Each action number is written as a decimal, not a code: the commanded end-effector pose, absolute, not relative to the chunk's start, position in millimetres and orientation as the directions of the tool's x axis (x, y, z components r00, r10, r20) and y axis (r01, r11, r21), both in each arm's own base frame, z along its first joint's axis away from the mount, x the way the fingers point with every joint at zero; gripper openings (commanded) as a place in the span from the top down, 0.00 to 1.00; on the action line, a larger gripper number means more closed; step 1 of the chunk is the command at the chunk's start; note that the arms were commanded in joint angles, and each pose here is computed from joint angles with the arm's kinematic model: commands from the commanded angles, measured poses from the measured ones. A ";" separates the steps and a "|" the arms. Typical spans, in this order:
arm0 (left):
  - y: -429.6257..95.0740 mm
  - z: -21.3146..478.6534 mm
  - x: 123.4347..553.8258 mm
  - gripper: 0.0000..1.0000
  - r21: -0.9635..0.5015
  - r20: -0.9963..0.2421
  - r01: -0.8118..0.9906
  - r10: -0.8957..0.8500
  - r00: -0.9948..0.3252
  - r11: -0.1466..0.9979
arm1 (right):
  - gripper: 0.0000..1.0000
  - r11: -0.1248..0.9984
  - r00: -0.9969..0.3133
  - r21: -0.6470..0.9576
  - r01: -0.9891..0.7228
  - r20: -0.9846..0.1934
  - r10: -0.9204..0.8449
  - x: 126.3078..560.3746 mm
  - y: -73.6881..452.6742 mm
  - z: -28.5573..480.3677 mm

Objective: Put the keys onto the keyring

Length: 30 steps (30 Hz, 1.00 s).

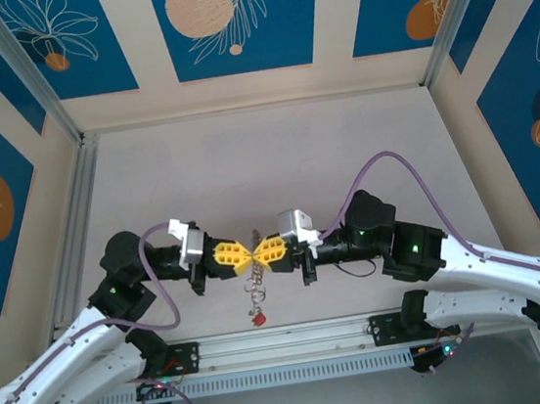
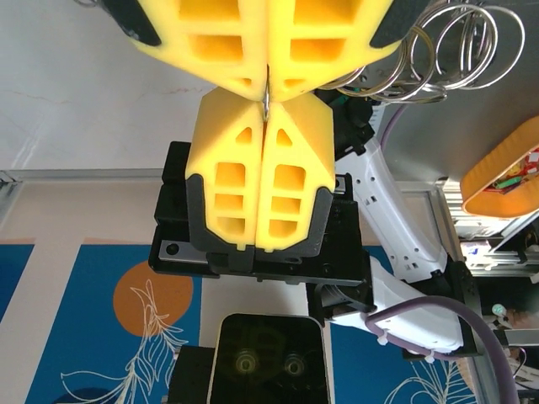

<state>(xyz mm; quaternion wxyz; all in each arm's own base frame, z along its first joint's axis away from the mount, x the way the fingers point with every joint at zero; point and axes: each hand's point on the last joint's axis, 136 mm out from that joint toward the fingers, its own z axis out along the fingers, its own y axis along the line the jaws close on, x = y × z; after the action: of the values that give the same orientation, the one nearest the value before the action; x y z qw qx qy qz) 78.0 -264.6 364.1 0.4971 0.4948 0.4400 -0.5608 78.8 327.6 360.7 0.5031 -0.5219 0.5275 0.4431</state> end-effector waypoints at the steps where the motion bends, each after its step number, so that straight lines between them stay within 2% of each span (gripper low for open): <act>1: -259.5 394.4 70.7 1.00 0.079 -0.976 0.990 -0.209 0.053 -0.120 | 1.00 0.074 0.087 -0.103 -0.992 -0.978 -0.187 85.2 327.9 342.2; 3: -258.5 391.0 73.9 0.98 0.081 -0.985 0.993 -0.161 0.066 -0.084 | 1.00 0.072 0.100 -0.118 -0.990 -0.971 -0.217 87.2 326.3 344.9; 4: -257.0 386.5 76.2 0.88 0.077 -0.991 0.995 -0.114 0.070 -0.056 | 1.00 0.077 0.106 -0.129 -0.989 -0.963 -0.246 89.5 325.3 344.1; 7: -248.0 377.0 82.5 0.67 0.095 -0.995 0.995 0.025 0.094 0.030 | 1.00 0.107 0.123 -0.167 -0.980 -0.933 -0.338 100.1 320.0 343.0; 10: -239.1 370.6 94.8 0.59 0.133 -0.981 0.984 0.155 0.114 0.120 | 1.00 0.111 0.124 -0.187 -0.976 -0.898 -0.423 108.9 316.7 343.2; 13: -236.1 367.6 107.6 0.57 0.160 -0.960 0.973 0.256 0.113 0.168 | 1.00 0.096 0.117 -0.191 -0.977 -0.853 -0.509 114.7 317.3 340.0; 17: -240.9 359.4 117.1 0.57 0.158 -0.941 0.972 0.324 0.095 0.173 | 1.00 0.075 0.128 -0.202 -0.977 -0.825 -0.550 117.5 319.4 345.6; 30: -253.1 351.7 119.6 0.63 0.148 -0.943 0.977 0.320 0.093 0.151 | 1.00 0.006 0.174 -0.214 -0.977 -0.811 -0.559 112.3 329.2 359.4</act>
<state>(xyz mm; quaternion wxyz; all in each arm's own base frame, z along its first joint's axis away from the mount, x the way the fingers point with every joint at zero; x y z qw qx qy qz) 123.7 -250.6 350.6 0.4819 0.5476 0.5958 -0.3360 117.9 327.8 344.0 0.3878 -0.6475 0.6057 0.2518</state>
